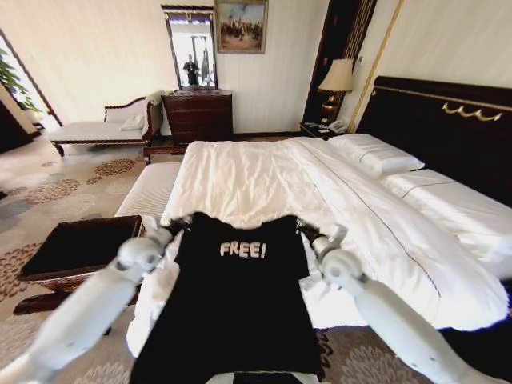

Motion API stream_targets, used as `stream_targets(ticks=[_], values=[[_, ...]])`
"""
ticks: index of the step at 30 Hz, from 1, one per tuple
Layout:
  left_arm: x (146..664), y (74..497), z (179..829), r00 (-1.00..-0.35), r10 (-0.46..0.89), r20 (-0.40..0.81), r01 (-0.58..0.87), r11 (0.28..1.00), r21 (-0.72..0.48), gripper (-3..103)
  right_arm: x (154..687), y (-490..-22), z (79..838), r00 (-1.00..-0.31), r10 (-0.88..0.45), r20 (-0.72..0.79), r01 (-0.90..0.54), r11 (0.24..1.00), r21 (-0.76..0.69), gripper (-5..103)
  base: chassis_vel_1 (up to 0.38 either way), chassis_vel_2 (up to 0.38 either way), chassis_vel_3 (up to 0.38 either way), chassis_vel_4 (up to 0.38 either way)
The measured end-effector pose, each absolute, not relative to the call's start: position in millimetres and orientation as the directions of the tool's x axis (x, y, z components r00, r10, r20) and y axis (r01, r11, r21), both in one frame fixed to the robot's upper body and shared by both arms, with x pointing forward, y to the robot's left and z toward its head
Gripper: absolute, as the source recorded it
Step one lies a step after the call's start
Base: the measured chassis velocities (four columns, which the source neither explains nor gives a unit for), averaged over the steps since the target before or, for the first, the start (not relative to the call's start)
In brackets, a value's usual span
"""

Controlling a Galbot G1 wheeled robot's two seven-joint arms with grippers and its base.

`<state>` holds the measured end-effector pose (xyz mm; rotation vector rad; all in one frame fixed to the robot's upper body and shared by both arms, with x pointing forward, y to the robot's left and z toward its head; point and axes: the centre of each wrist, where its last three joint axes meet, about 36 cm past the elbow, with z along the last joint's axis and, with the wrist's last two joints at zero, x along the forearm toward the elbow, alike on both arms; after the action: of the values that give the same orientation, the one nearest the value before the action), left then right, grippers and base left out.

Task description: Fold the clothes on the bed and place them into the basket.

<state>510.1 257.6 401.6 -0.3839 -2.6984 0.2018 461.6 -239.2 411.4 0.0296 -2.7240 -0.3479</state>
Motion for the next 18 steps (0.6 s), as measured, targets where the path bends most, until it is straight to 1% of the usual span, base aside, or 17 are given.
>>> stream_targets(ticks=[2, 4, 7, 11, 15, 16, 18], values=[[524, 239, 373, -0.879, 0.277, 0.389, 0.200, 0.953, -0.227, 0, 469, -240, 378, -0.910, -0.035, 0.414, 0.061, 0.975, 0.216, 0, 0.000, 0.000, 0.000, 0.000], [527, 235, 366, -0.879, 0.271, 0.393, 0.189, 0.953, -0.235, 0, 472, -240, 369, -0.906, -0.024, 0.423, 0.072, 0.975, 0.209, 0, 0.000, 0.000, 0.000, 0.000], [536, 237, 358, -0.884, 0.249, 0.395, 0.159, 0.956, -0.248, 0, 475, -238, 357, -0.902, -0.013, 0.431, 0.082, 0.976, 0.202, 0, 0.000, 0.000, 0.000, 0.000], [544, 247, 366, -0.898, 0.233, 0.373, 0.137, 0.954, -0.267, 0, 479, -232, 354, -0.910, -0.022, 0.413, 0.070, 0.976, 0.206, 0, 0.000, 0.000, 0.000, 0.000], [552, 270, 389, -0.928, 0.207, 0.309, 0.098, 0.937, -0.334, 0, 492, -226, 364, -0.950, -0.066, 0.306, 0.018, 0.964, 0.264, 0, 0.000, 0.000, 0.000, 0.000], [552, 270, 389, -0.928, 0.207, 0.309, 0.098, 0.937, -0.334, 0, 492, -226, 364, -0.950, -0.066, 0.306, 0.018, 0.964, 0.264, 0, 0.000, 0.000, 0.000, 0.000], [556, 285, 393, -0.941, 0.174, 0.290, 0.062, 0.932, -0.358, 0, 502, -226, 367, -0.967, -0.067, 0.248, 0.008, 0.958, 0.287, 0, 0.000, 0.000, 0.000, 0.000]])
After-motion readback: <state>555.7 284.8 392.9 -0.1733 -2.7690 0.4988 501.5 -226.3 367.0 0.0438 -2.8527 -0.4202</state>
